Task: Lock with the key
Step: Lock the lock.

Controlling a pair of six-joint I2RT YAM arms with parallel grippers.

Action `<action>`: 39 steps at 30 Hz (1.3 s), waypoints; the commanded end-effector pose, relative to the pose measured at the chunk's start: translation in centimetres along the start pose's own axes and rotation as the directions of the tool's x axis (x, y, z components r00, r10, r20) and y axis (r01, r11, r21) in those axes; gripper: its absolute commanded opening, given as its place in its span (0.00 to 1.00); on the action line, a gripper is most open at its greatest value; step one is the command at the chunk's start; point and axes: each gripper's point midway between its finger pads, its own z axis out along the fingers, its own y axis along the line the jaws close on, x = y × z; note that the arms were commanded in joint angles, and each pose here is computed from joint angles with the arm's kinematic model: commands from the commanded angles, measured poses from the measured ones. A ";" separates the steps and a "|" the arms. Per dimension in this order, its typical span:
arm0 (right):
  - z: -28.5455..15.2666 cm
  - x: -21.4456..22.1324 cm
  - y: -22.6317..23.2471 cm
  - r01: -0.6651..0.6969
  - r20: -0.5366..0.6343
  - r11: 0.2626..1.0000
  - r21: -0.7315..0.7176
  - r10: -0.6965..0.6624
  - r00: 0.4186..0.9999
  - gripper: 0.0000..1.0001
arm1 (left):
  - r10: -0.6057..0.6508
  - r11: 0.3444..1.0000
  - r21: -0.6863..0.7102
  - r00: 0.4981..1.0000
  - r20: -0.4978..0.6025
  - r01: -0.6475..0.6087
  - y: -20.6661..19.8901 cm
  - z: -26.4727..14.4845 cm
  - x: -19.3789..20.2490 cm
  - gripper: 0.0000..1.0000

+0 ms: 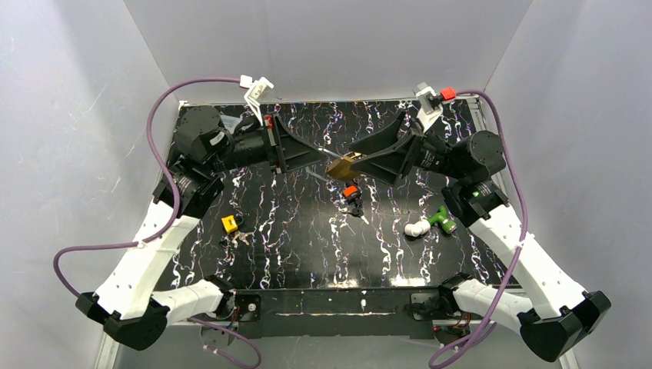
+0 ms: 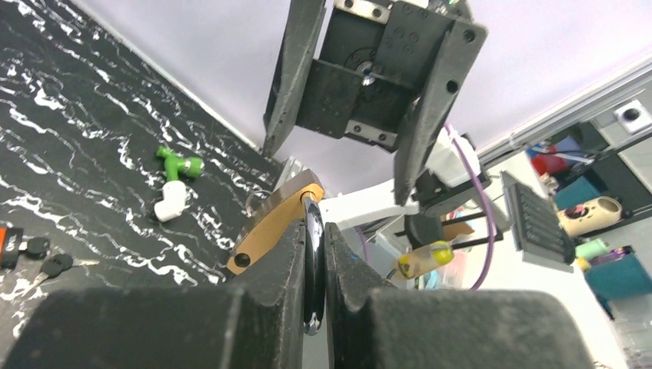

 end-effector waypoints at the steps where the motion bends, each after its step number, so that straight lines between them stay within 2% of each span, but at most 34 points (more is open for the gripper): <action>1: 0.1 -3.4 2.3 0.156 0.107 0.987 -0.027 -0.153 0.983 0.83 | 0.078 0.990 0.100 0.977 0.196 -0.099 -6.1 -1.7 -5.1 0.00; 8: 0.3 -3.3 2.2 0.166 0.110 0.985 -0.043 -0.160 0.981 0.78 | 0.072 0.987 0.117 0.962 0.263 -0.105 -7.6 -1.8 -7.2 0.00; 21: 1.5 -3.0 2.3 0.150 0.108 0.987 -0.062 -0.143 0.984 0.57 | 0.075 0.985 0.130 0.957 0.281 -0.115 -7.9 -1.0 -7.6 0.00; 24: 1.5 -3.0 2.1 0.137 0.115 0.989 -0.051 -0.130 0.985 0.44 | 0.075 0.985 0.126 0.958 0.277 -0.114 -7.8 -1.0 -7.3 0.00; 30: 1.4 -2.7 1.9 0.110 0.099 0.993 -0.036 -0.106 0.989 0.01 | 0.084 0.992 0.071 0.974 0.211 -0.101 -6.3 -1.0 -5.7 0.00; 31: 1.3 -2.5 1.9 0.105 0.092 0.994 -0.031 -0.102 0.991 0.01 | 0.088 0.994 0.048 0.978 0.188 -0.099 -5.8 -1.1 -5.1 0.00; 32: 1.1 -2.3 1.8 0.102 0.084 0.995 -0.024 -0.099 0.991 0.01 | 0.097 0.995 0.021 0.982 0.163 -0.102 -5.3 -1.3 -4.5 0.02; 36: 0.3 -1.0 1.9 0.076 0.050 0.997 -0.010 -0.075 0.996 0.01 | 0.120 0.992 -0.058 0.988 0.094 -0.114 -3.6 -2.4 -2.0 0.27; 39: -0.2 0.0 2.4 0.054 0.019 0.998 -0.031 -0.053 0.998 0.01 | 0.121 0.990 -0.079 0.992 0.043 -0.117 -3.0 -3.1 -0.4 0.34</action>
